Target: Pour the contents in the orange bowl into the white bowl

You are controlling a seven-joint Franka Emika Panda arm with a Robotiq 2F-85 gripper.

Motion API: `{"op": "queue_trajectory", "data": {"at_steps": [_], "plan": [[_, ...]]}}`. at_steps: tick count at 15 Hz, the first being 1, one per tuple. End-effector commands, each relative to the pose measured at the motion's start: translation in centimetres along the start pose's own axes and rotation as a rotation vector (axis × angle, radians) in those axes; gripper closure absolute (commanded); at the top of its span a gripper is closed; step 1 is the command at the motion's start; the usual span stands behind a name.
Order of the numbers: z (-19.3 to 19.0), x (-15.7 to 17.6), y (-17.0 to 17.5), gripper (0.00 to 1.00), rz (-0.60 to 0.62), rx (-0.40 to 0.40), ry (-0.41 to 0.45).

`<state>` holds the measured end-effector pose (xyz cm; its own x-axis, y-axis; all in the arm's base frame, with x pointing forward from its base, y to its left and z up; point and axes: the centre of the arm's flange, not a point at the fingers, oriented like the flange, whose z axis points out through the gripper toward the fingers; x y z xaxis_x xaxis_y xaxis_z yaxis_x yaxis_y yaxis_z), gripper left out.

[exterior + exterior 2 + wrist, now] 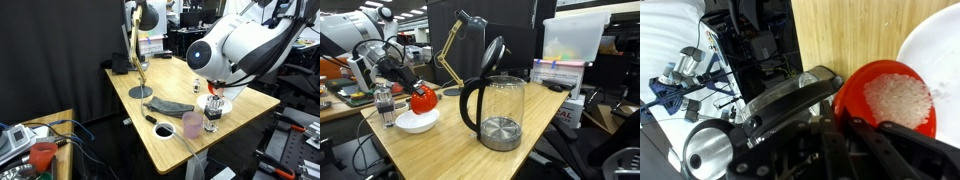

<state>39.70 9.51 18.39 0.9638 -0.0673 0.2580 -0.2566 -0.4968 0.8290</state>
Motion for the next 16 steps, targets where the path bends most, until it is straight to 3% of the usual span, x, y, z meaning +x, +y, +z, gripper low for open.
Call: {"op": "queue_trajectory", "data": {"at_steps": [1,8,16], "plan": [[-0.7,-0.1,-0.6,0.98,-0.005,-0.069,0.048],[-1.2,-0.7,-1.4,0.98,-0.034,-0.101,0.066],[-0.7,1.3,-1.0,0.98,0.008,-0.010,0.005]]}}
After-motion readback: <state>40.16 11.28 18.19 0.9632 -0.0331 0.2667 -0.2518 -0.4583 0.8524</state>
